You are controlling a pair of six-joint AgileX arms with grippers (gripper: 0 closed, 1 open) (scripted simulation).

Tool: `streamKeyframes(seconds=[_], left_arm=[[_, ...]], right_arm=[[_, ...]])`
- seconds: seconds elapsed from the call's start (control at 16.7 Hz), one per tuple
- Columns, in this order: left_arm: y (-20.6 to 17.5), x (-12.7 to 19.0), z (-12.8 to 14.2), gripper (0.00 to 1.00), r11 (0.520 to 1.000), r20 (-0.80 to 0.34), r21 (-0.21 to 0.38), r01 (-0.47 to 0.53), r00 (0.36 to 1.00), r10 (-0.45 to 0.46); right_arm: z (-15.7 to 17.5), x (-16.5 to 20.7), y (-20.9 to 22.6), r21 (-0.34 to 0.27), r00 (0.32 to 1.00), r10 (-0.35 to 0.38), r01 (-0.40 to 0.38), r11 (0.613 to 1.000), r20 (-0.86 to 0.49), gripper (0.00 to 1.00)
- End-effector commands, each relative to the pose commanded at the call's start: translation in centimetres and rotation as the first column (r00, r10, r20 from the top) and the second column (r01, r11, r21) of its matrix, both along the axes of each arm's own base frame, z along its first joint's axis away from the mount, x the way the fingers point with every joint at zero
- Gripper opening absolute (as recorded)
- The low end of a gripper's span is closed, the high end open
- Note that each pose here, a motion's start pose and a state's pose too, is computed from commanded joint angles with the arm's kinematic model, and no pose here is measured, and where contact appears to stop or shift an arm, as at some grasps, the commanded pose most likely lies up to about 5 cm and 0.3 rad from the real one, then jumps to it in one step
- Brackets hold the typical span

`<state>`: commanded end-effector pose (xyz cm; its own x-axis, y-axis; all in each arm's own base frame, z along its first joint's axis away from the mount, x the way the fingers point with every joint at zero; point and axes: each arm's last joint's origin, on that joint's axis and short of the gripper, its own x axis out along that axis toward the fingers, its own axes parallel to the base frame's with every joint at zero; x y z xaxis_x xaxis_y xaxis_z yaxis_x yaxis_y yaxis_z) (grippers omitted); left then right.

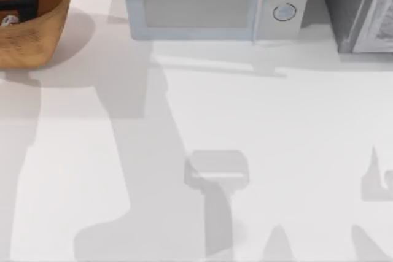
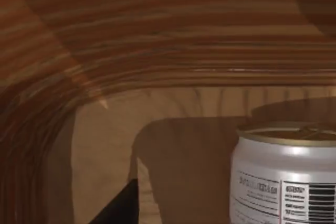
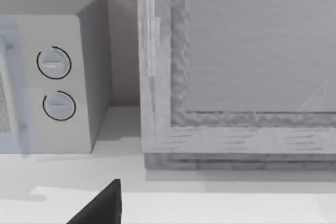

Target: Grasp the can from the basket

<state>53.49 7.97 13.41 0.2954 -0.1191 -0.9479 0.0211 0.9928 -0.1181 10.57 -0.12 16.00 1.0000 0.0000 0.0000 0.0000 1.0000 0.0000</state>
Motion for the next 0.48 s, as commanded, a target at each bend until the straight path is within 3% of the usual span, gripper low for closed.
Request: streamKeyframes(seconds=[0.3,0.48], left_arm=[[-0.06,0.14,-0.56,1.0,1.0,0.0,0.0,0.0,1.0,0.0],[-0.06,0.14,-0.56,0.77,1.0,0.0,0.0,0.0,1.0,0.0]], right_arm=[[0.0,0.0,0.0,0.0,1.0,0.0,0.0,1.0,0.0,1.0],[0.0,0.0,0.0,0.0,1.0,0.0,0.0,1.0,0.0,1.0]])
